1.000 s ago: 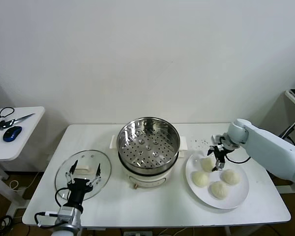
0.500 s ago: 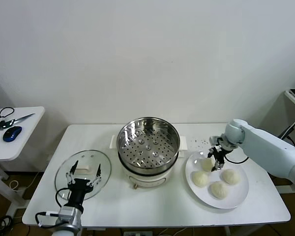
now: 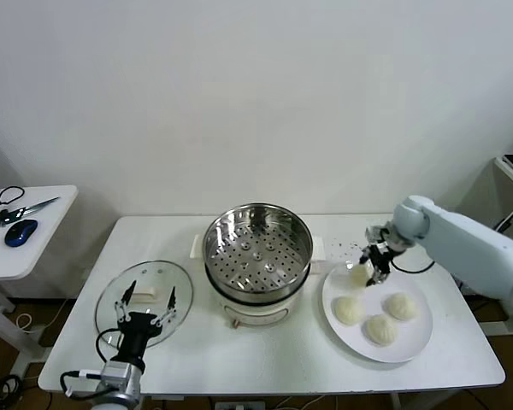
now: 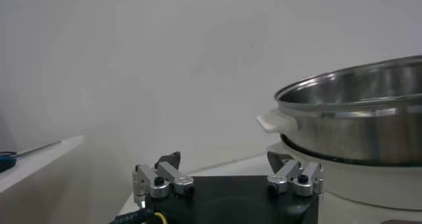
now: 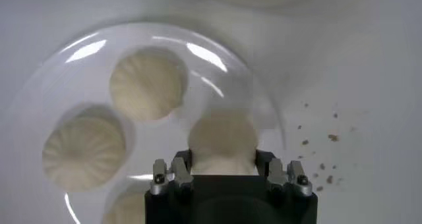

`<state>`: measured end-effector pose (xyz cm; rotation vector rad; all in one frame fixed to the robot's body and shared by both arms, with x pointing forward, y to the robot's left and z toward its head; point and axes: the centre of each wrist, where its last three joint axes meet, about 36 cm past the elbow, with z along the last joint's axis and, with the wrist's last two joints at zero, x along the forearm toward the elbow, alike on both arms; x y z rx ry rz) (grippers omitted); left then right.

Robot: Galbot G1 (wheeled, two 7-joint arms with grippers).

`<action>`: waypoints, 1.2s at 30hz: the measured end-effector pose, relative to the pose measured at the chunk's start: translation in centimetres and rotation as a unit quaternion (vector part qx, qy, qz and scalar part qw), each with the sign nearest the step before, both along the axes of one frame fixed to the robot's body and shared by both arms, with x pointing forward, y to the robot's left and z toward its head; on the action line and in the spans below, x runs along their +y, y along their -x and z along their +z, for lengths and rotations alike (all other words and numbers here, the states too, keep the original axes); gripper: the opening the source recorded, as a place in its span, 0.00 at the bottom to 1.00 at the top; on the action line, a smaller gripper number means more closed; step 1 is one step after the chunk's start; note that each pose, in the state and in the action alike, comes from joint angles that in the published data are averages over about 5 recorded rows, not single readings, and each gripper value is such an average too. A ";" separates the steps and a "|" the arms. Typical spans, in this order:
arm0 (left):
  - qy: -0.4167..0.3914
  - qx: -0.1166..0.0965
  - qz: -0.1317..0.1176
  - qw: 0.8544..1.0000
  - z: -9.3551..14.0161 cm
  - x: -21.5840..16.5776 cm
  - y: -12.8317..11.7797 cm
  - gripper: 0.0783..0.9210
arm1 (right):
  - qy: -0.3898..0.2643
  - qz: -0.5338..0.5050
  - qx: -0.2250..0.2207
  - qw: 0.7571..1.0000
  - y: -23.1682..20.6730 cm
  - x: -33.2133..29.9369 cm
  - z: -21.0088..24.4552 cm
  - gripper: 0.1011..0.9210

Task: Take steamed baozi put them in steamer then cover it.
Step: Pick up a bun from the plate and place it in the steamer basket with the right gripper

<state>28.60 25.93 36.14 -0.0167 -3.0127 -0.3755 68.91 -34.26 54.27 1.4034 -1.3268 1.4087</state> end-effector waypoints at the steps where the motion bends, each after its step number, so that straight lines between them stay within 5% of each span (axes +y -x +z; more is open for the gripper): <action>1: -0.001 0.000 0.000 1.000 0.0 0.0 0.0 0.88 | 0.001 0.013 -0.005 1.000 -0.3 0.4 1.1 0.65; 10: -0.004 0.005 -0.005 1.000 -0.1 -0.2 0.5 0.88 | 0.030 0.152 -0.061 0.986 -2.5 6.2 11.7 0.65; 18: -0.002 0.007 -0.008 1.000 -0.3 -0.4 0.6 0.88 | 0.066 0.300 -0.101 0.946 -2.9 15.3 16.8 0.65; 36: -0.005 0.011 -0.011 1.000 -0.5 -0.3 0.7 0.88 | 0.152 0.525 -0.129 0.827 -0.8 31.2 11.6 0.67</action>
